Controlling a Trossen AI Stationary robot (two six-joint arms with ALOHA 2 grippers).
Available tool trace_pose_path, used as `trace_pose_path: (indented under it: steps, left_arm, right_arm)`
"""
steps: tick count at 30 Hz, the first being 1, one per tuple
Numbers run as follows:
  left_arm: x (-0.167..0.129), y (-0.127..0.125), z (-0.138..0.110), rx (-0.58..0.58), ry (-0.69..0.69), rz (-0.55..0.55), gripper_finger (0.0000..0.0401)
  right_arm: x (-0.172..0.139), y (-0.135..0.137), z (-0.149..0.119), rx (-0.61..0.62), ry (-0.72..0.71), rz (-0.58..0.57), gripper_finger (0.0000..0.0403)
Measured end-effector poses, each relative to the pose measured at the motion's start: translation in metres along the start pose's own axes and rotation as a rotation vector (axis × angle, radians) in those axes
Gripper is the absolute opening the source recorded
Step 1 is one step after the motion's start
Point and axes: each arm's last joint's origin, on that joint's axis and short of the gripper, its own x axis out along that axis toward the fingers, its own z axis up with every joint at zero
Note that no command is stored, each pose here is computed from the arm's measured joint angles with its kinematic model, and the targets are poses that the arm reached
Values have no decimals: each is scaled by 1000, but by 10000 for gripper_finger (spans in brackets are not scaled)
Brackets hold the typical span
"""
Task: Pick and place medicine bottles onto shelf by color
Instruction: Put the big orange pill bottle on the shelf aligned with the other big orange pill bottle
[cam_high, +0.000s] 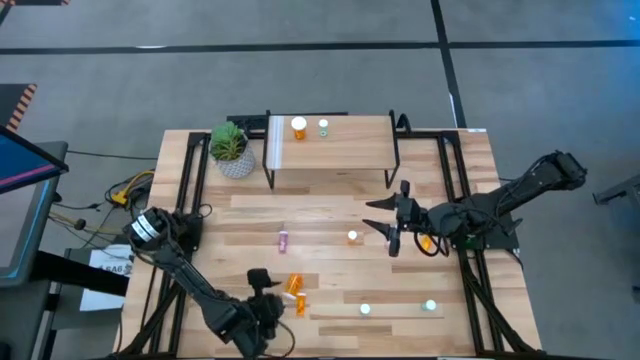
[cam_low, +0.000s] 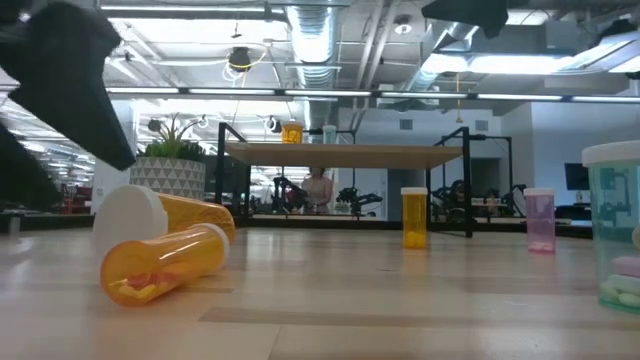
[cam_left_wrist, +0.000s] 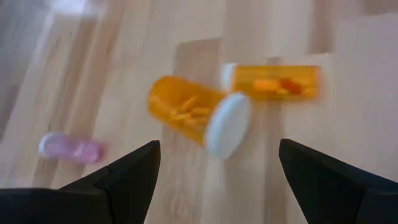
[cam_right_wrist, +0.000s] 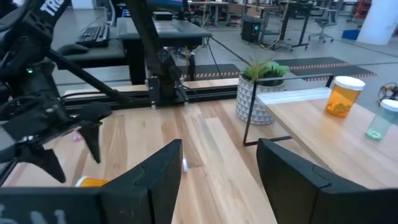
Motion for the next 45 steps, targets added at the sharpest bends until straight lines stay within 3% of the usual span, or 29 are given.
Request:
trace_pose_path:
  steps: [3, 5, 11, 25, 45]
  left_arm:
    - [5, 5, 5, -265, 1, 17, 316]
    - [6, 5, 6, -383, 7, 9, 316]
    - [9, -9, 0, -506, -3, -40, 316]
    - [40, -25, -20, -650, 11, 34, 316]
    - [49, -14, -22, -726, -77, 113, 314]
  right_arm:
    - [0, 0, -1, 3, 5, -1, 230]
    - [-1, 1, -1, 8, 5, 6, 230]
    - [-3, 4, -1, -2, 4, 24, 230]
    - [-2, 4, 0, -4, -2, 21, 230]
    - [-2, 4, 0, -2, -4, 21, 230]
